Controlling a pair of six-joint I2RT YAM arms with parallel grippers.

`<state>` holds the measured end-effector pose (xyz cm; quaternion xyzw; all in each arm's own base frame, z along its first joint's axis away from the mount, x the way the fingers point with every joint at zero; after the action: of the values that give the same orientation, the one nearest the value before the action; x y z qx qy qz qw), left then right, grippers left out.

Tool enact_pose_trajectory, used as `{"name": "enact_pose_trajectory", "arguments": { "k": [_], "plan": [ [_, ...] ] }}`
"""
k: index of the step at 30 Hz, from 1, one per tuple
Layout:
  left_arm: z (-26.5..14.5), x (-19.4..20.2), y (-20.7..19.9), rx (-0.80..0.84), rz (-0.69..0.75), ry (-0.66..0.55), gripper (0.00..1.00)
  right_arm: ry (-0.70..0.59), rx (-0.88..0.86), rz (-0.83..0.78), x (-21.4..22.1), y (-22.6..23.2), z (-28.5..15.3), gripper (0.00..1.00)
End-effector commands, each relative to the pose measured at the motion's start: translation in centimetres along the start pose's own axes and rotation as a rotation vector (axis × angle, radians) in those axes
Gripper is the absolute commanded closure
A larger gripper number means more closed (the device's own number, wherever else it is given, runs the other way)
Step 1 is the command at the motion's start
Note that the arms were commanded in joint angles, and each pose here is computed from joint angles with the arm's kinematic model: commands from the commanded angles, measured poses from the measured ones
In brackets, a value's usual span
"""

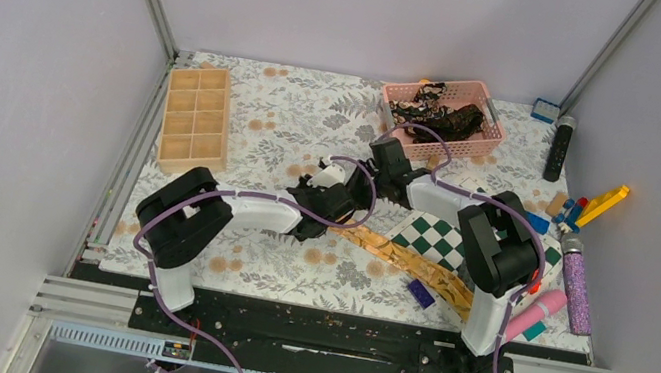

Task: Roll the ties
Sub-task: Roll the tie at the center of the board.

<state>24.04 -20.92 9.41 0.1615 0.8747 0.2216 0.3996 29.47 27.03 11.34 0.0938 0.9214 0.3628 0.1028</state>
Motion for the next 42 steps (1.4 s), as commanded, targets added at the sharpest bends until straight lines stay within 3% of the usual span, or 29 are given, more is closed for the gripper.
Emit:
{"name": "enact_pose_trajectory", "arguments": {
  "k": [1,42],
  "plan": [
    [-0.2,-1.5,-0.3,0.005,-0.025,-0.044,1.0,0.03,-0.03,0.001,0.7,0.4,0.5,0.97],
    [0.5,-1.4,0.4,-0.016,0.02,0.003,1.0,0.137,0.061,-0.047,2.9,1.1,6.0,0.98]
  ]
}}
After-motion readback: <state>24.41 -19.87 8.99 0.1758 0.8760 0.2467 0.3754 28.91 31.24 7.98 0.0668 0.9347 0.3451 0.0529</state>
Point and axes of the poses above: each gripper's point midway between its finger pads, its own z axis out along the fingers, its own y axis along the line the jaws close on, x = y × z, the point moved 9 cm from there along -z, back along the fingers, and after that the axes turned 2 degrees about z, right-handed, at the moved point
